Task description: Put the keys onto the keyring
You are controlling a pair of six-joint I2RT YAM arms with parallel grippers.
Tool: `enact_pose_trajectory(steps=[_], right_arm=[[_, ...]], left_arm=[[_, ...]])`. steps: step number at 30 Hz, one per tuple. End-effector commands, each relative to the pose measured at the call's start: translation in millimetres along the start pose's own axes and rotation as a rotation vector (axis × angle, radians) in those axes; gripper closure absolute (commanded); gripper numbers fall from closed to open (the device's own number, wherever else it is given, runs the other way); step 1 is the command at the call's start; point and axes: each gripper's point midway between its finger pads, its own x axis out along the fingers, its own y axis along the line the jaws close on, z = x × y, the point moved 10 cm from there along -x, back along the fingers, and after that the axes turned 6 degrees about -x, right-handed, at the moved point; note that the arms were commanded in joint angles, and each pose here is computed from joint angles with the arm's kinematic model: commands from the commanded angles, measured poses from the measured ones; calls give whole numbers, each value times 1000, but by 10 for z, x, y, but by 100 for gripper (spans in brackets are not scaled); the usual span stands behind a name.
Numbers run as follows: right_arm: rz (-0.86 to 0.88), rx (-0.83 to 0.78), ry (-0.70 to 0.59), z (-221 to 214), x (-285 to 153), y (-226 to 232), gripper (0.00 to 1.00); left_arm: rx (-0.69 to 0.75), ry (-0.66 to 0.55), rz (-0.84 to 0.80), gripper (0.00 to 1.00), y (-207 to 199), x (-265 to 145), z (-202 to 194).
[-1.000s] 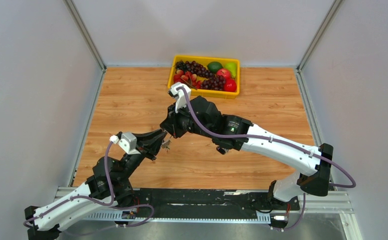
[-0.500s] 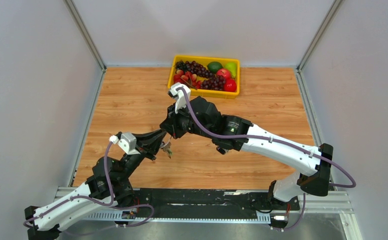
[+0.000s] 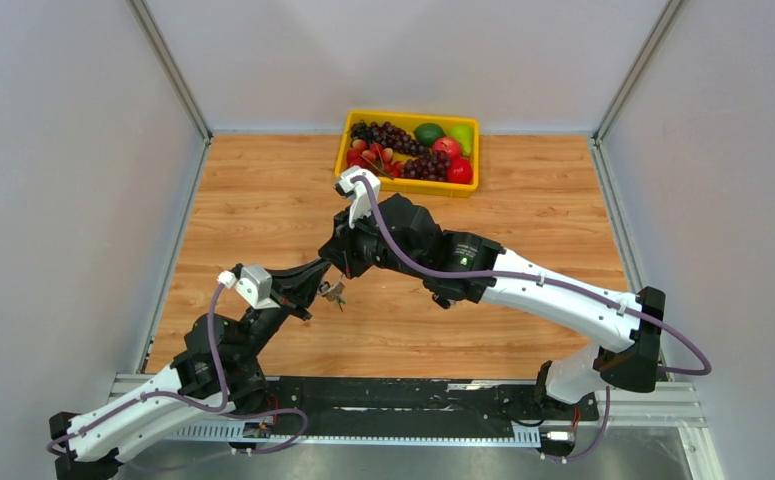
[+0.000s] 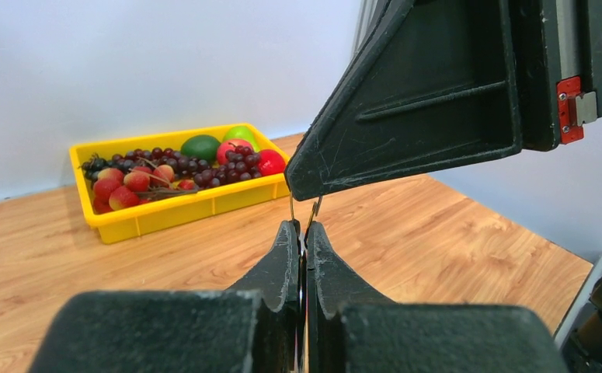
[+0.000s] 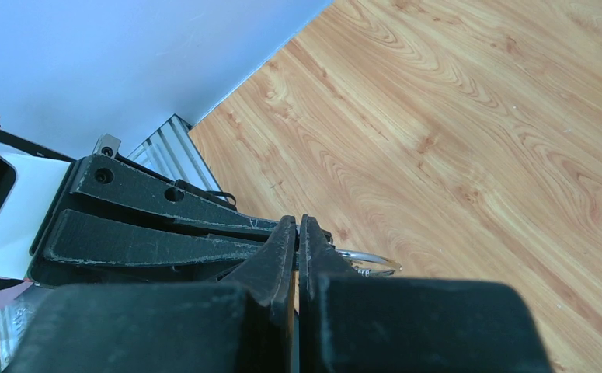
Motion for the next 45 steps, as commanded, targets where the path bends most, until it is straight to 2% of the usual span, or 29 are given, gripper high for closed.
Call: enact_pose_trajectory(steps=[1,5,10,16,23,26,28,29,31,45], right_arm=[[40,5,-102,215,-126,97,100],[41,4,-106,225,-132,103,100],[43,1,-114,252,-147,111,100],[43,-1,-116,258,-153,112,100],[47,-1,-114,254,-143,119,100],[46,-2,-118,264,-150,119,100],[46,-2,-115,255,-143,118,100],[46,-2,-114,254,-143,118,100],[47,-2,-114,249,-139,115,100],[43,2,-104,193,-145,108,100]], left_arm=[[-43,-60,-15,100,-36,13,135],[-36,-49,-40,97,-63,32,140],[-32,-42,-37,82,-60,32,130],[-29,-46,-33,74,-50,17,136],[-26,-50,-34,70,-50,19,138],[-27,-52,-35,72,-49,18,134],[-31,-62,-35,80,-48,12,149],[-32,-65,-34,91,-47,10,151],[-40,-73,-24,99,-41,6,169],[-71,-94,-43,100,-72,3,253]])
